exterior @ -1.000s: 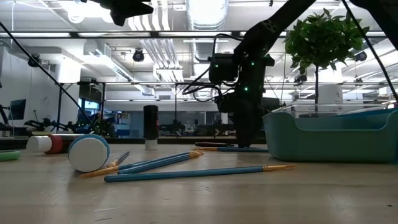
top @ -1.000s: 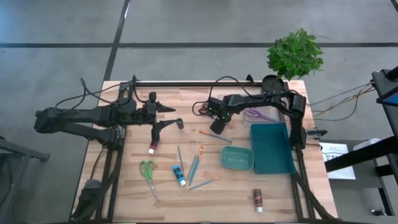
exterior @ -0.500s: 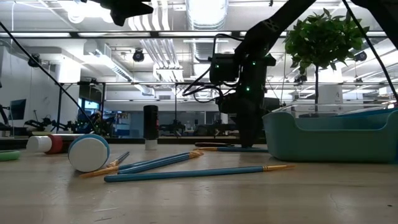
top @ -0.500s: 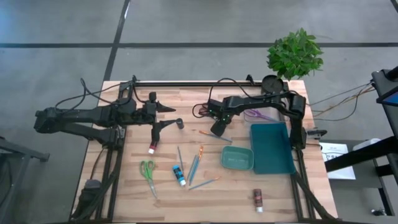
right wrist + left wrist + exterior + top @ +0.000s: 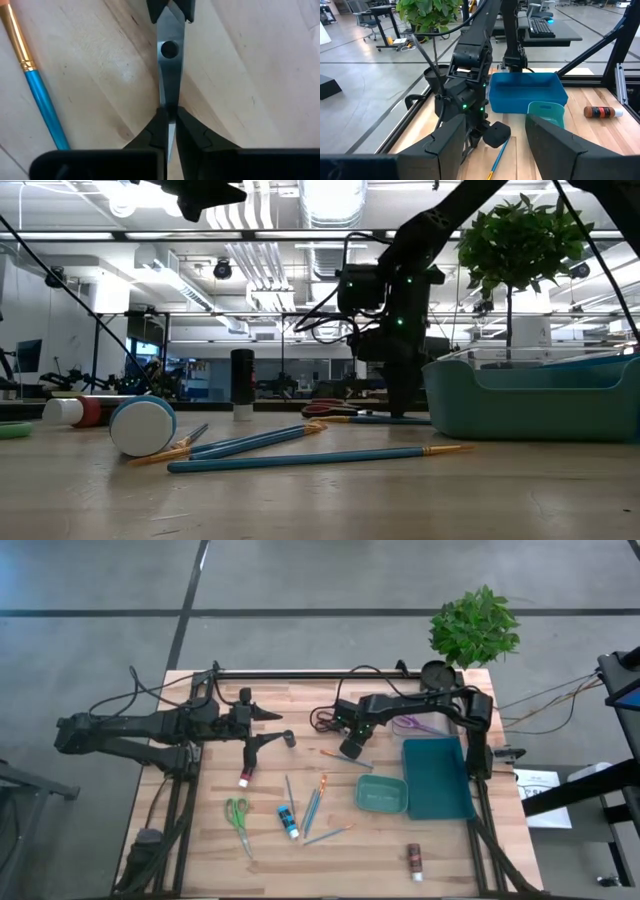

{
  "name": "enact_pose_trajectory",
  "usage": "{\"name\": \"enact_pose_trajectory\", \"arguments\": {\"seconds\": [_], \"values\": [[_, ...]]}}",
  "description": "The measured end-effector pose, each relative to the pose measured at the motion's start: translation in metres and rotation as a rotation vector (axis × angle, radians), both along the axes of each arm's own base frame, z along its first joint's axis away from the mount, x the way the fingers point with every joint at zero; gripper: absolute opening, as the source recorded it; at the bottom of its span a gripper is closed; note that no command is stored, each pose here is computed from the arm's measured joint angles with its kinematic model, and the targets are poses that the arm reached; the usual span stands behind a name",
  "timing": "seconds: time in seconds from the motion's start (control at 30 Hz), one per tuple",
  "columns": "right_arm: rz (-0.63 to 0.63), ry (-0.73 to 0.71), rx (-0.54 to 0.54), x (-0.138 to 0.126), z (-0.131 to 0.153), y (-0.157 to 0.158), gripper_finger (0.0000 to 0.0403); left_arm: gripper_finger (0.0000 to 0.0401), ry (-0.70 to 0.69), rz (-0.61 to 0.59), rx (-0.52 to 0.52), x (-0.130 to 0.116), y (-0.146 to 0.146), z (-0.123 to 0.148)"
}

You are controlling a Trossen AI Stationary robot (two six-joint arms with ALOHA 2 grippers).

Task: Pick & Place Paint Supplies
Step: Put the black scissors into the transparent bin

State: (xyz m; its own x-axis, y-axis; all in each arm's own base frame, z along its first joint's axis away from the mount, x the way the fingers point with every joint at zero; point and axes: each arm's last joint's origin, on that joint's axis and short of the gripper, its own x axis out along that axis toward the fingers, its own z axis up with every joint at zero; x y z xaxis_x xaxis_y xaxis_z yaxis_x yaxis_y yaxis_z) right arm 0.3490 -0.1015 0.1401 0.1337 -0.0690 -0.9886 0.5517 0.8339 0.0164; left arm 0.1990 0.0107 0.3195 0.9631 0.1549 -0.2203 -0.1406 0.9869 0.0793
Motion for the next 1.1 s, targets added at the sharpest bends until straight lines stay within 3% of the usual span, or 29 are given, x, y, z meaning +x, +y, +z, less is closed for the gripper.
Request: {"name": "enact_pose_trajectory", "arguments": {"seconds": [0.53,1.1], "values": [[0.050,-0.012,-0.034,0.000,0.008,0.015,0.0011,0.0214,0.000,0.000,0.000,0.000,0.000,0.000],[0.116,-0.025,0.036,-0.003,0.001,0.019,0.0012,0.0214,0.000,0.000,-0.001,0.000,0.000,0.000]]}}
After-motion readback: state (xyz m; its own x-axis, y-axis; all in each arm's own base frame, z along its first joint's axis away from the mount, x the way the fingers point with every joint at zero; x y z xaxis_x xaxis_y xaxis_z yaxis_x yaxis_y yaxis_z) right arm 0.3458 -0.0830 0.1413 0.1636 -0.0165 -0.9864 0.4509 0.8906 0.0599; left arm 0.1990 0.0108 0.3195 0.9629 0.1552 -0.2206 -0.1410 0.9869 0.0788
